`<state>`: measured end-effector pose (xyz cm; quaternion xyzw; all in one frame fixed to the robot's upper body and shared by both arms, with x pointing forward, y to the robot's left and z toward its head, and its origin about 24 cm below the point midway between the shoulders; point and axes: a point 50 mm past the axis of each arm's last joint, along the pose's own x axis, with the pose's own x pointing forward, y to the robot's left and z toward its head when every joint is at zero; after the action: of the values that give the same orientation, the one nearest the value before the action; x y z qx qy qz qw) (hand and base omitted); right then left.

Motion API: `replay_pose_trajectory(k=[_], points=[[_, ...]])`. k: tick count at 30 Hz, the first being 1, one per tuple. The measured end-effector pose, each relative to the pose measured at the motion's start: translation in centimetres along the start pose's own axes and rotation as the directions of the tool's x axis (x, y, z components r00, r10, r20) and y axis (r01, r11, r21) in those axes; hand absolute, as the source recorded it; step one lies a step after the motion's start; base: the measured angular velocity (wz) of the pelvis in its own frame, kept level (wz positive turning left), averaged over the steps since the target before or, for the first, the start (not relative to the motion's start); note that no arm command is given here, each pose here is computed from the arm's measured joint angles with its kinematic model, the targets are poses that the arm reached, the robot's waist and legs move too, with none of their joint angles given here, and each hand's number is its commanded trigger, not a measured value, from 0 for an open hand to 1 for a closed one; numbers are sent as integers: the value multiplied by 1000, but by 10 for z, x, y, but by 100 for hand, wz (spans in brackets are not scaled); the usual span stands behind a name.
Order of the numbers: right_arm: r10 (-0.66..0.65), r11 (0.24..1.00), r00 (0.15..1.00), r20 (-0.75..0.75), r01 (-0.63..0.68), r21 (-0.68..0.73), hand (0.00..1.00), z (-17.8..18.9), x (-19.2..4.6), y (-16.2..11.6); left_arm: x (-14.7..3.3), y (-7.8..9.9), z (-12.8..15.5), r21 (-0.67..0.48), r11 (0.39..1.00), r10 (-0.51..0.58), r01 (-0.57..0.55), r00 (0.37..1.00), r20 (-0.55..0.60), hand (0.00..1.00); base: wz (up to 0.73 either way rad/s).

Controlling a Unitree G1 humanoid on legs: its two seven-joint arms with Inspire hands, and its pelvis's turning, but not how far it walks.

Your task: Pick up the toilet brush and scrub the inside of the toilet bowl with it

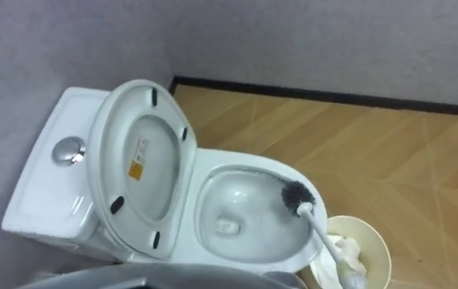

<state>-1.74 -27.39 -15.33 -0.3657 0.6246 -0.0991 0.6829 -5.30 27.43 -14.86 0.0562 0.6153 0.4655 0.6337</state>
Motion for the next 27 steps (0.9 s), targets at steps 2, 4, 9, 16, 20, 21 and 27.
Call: replay_pose_trajectory(k=[2, 4, 9, 16, 20, 21, 27], points=[[-11, 1000, 1000, 10, 11, 9, 100, 4, 0, 1, -1, -6, 6, 112, 993, -38, 32, 998, 56, 0, 0], [-52, 996, 999, 15, 51, 75, 100, 10, 1, -2, -5, -17, 18, 208, 976, -96, 69, 988, 122, 0, -8], [-161, 950, 986, -46, 168, 264, 100, 18, 5, -17, -9, -31, 35, 284, 950, -186, 129, 965, 186, 0, -14], [-220, 940, 974, -48, 224, 257, 100, 13, 3, -21, -10, -34, 33, 395, 904, -251, 162, 950, 185, 0, -27], [-282, 924, 959, -7, 273, 267, 0, 25, 3, -31, -11, -36, 36, 424, 888, -276, 176, 943, 188, 0, -10], [-295, 920, 955, 10, 281, 273, 0, 30, 3, -33, -10, -36, 36, 430, 885, -282, 180, 941, 186, 0, -5], [-333, 905, 939, 86, 293, 307, 0, 44, 2, -38, -10, -37, 39, 441, 873, -312, 207, 933, 181, 0, 5]])
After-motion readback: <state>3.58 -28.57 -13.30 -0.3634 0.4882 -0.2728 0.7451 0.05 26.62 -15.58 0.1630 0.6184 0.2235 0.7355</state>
